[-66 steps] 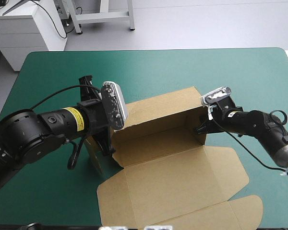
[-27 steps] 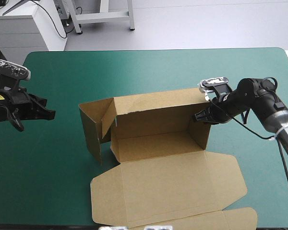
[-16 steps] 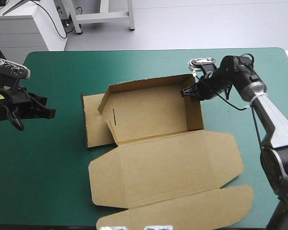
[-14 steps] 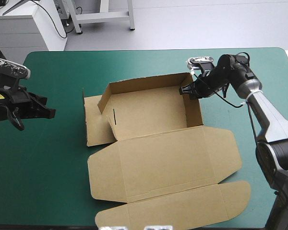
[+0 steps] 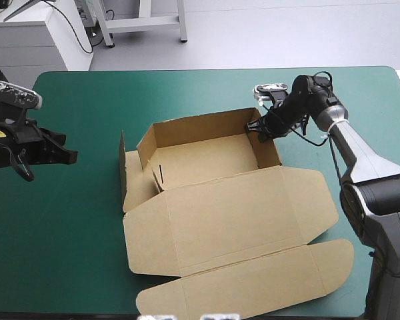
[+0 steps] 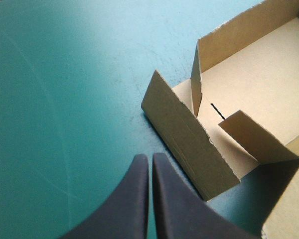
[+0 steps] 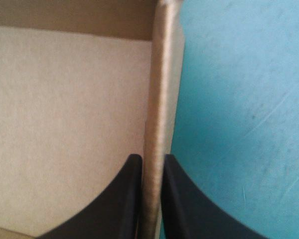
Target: Fold the box
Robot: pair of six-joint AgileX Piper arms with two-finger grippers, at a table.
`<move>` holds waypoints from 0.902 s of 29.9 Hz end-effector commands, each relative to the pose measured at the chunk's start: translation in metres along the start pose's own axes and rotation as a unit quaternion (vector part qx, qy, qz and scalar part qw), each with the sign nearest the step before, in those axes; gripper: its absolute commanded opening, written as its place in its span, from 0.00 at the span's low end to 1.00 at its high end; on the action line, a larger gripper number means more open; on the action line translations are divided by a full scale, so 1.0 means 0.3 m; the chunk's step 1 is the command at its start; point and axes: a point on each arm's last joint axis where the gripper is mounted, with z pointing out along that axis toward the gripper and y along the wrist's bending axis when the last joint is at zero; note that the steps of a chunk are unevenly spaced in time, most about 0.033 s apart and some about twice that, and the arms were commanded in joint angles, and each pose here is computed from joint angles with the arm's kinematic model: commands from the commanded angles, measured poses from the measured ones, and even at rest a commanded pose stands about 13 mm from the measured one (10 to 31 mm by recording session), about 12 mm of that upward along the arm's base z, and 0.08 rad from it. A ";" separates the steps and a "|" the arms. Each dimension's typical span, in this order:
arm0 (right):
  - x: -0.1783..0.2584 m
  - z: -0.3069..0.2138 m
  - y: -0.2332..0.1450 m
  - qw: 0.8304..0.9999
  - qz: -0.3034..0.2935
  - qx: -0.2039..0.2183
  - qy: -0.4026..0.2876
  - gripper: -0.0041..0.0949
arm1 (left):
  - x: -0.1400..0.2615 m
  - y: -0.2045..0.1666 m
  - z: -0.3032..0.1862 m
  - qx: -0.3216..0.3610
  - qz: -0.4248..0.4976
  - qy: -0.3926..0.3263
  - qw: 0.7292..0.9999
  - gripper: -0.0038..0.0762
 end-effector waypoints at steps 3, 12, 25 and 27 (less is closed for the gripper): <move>0.005 -0.101 0.026 1.000 -0.030 0.002 0.006 0.50 | -0.032 -0.009 -0.045 -0.011 0.001 -0.051 0.999 0.06; 0.004 -0.267 0.061 0.998 -0.040 0.019 -0.049 0.71 | -0.033 -0.010 -0.045 -0.011 0.001 -0.052 0.999 0.06; 0.078 -0.450 0.143 0.993 -0.055 0.023 -0.098 0.71 | -0.032 -0.010 -0.045 -0.009 -0.004 -0.050 0.999 0.06; 0.085 -0.425 0.157 0.994 -0.063 0.026 -0.085 0.71 | -0.031 -0.009 -0.045 -0.011 -0.003 -0.049 0.999 0.06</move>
